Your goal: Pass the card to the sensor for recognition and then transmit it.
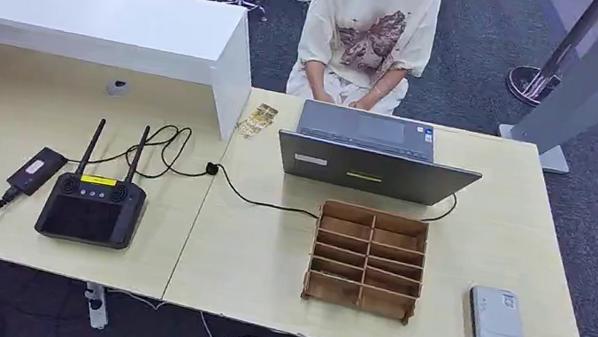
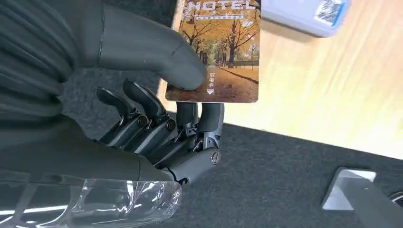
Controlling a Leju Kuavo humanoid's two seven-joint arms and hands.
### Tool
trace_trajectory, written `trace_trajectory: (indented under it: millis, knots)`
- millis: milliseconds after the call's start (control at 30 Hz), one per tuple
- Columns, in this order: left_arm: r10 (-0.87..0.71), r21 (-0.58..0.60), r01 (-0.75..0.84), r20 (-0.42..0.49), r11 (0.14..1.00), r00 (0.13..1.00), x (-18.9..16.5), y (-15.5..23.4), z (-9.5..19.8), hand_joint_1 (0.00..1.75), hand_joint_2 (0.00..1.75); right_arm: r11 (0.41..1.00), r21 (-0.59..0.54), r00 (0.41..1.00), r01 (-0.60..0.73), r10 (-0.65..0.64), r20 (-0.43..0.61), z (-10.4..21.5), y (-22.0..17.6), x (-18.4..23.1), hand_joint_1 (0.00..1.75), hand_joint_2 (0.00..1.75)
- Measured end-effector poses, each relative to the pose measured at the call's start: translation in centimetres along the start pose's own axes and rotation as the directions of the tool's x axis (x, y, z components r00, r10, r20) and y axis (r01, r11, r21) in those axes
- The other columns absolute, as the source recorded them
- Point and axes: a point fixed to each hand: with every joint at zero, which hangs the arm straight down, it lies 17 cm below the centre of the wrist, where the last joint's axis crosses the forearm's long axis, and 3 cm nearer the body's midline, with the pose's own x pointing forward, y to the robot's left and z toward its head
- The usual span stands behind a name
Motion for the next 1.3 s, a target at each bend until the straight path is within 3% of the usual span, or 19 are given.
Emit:
trace_trajectory:
  millis: [433,1300]
  knots:
    - [0.002,0.001,-0.002,-0.004,1.0,1.0,-0.1,0.1,0.0,0.0,0.0,1.0,0.022,0.999,-0.007,0.006,0.043,-1.4,0.9,2.2,1.75,1.75]
    - [-0.015,-0.003,0.015,-0.013,1.0,1.0,-0.3,-0.1,0.0,0.0,0.0,0.997,0.081,0.999,-0.018,0.015,0.042,-3.4,4.5,2.5,1.75,1.75]
